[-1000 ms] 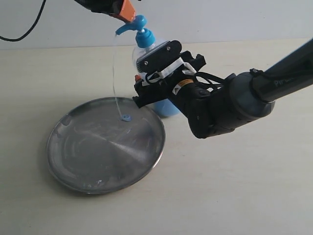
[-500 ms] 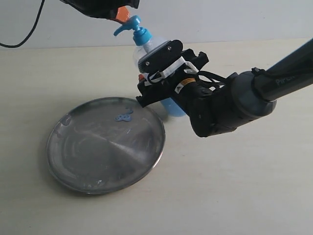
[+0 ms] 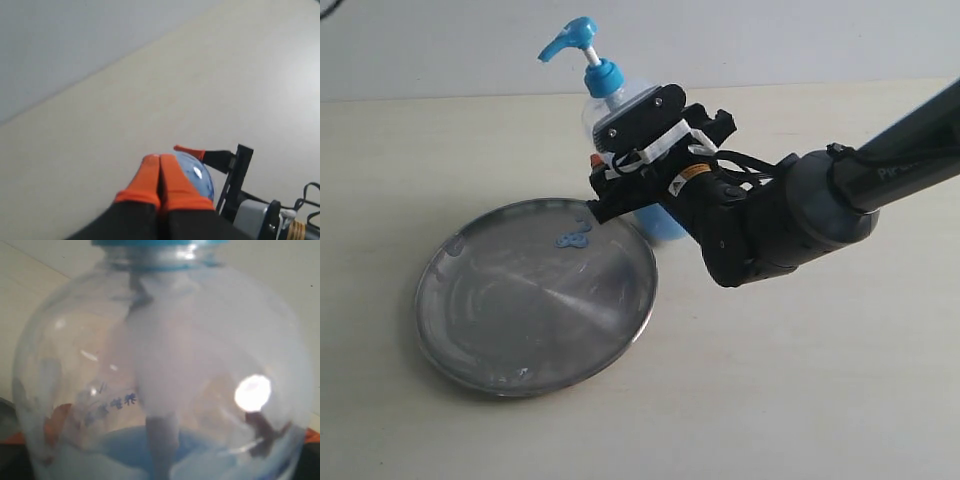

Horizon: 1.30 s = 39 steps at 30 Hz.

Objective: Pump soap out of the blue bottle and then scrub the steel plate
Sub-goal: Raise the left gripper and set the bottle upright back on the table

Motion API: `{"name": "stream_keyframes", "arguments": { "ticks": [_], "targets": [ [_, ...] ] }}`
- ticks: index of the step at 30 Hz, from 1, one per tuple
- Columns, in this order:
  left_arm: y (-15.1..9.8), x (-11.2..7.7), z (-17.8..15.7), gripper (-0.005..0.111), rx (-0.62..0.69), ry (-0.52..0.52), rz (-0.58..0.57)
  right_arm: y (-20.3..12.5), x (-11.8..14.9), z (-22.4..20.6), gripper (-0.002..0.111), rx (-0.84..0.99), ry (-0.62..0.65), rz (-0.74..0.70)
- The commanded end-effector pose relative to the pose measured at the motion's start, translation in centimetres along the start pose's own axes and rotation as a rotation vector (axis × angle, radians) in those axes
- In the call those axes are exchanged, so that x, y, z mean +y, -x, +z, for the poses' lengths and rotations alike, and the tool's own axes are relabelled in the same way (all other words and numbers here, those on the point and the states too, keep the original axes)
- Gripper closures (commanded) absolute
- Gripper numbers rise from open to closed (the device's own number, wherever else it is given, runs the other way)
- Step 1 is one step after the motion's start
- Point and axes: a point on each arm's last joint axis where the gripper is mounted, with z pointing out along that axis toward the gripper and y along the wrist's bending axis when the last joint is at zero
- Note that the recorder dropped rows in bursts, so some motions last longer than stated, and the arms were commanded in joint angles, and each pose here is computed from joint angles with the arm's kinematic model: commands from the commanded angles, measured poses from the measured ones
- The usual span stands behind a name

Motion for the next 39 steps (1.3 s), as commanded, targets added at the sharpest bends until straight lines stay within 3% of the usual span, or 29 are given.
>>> {"name": "stream_keyframes", "arguments": {
  "ticks": [1, 12, 20, 29, 39],
  "targets": [
    [1.6, -0.3, -4.1, 0.107, -0.089, 0.059, 0.045, 1.3, -0.6, 0.0, 0.108, -0.087, -0.052, 0.015],
    [1.8, 0.9, -8.0, 0.107, -0.143, 0.150, -0.022, 1.2, -0.7, 0.0, 0.108, -0.081, -0.071, 0.032],
    [1.3, 2.1, -14.0, 0.107, -0.211, 0.220, -0.091, 1.3, -0.9, 0.0, 0.108, -0.087, -0.092, 0.046],
    [-2.4, 0.7, -19.6, 0.107, -0.268, 0.267, -0.098, 1.0, -2.1, 0.1, 0.108, -0.072, -0.121, 0.154],
    [-7.1, -1.1, -22.6, 0.107, -0.349, 0.282, -0.092, 0.9, -2.6, 0.2, 0.108, -0.068, -0.126, 0.246]
  ]
}}
